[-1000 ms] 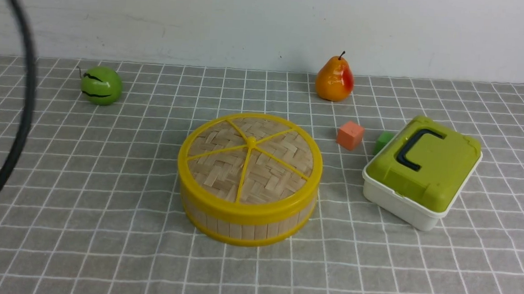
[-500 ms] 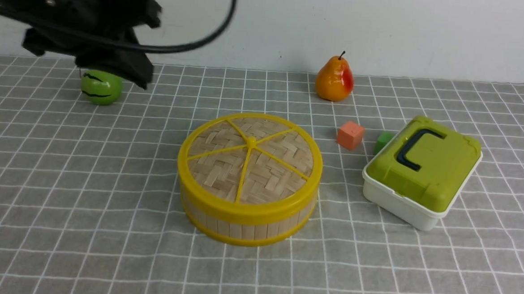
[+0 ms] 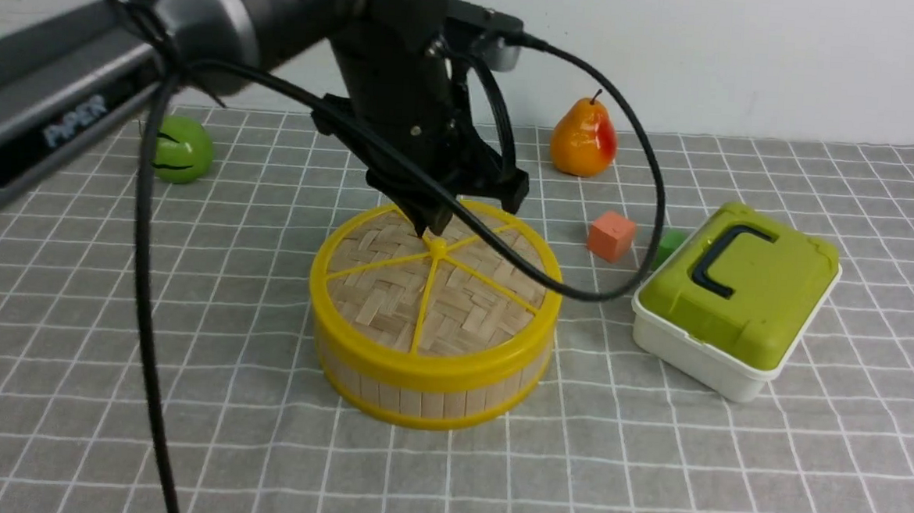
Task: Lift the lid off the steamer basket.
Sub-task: Use the left arm to lift the lid of the steamer
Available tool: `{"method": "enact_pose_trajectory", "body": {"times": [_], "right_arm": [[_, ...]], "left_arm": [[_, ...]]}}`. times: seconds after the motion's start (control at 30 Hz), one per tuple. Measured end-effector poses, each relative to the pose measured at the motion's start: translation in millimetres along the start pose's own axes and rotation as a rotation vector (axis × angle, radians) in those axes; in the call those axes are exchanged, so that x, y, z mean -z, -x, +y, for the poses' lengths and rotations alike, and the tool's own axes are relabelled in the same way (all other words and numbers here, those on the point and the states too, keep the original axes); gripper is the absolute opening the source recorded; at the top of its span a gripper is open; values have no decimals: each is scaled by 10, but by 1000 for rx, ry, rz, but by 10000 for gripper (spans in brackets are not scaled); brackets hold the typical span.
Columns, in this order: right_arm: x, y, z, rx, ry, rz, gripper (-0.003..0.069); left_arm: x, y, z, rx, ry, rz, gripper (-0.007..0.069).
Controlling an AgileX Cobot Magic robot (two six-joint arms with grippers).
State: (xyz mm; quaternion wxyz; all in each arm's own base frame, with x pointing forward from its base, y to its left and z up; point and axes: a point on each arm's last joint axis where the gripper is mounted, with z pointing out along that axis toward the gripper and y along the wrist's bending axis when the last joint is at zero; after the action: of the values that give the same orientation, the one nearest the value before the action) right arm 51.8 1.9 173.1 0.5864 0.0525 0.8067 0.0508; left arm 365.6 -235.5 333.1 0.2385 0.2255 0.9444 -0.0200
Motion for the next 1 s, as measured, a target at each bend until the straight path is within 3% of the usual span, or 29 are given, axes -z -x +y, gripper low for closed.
{"method": "enact_pose_trajectory", "body": {"times": [0.1, 0.17, 0.27, 0.37, 0.73, 0.9, 1.0], "right_arm": [[0, 0, 0, 0, 0, 0, 244], [0, 0, 0, 0, 0, 0, 244], [0, 0, 0, 0, 0, 0, 244], [0, 0, 0, 0, 0, 0, 244], [0, 0, 0, 0, 0, 0, 244], [0, 0, 0, 0, 0, 0, 242], [0, 0, 0, 0, 0, 0, 242]], "left_arm": [[-157, 24, 3, -19, 32, -2, 227], [-302, 48, 7, -38, 59, -10, 340], [-391, 74, -1, -48, 65, -30, 410], [-457, 110, -16, -52, 60, -65, 426], [-779, 108, -54, -70, 66, -51, 368], [-850, 94, -41, -72, 90, -35, 260], [-839, 99, -26, -49, 105, -36, 156]]}}
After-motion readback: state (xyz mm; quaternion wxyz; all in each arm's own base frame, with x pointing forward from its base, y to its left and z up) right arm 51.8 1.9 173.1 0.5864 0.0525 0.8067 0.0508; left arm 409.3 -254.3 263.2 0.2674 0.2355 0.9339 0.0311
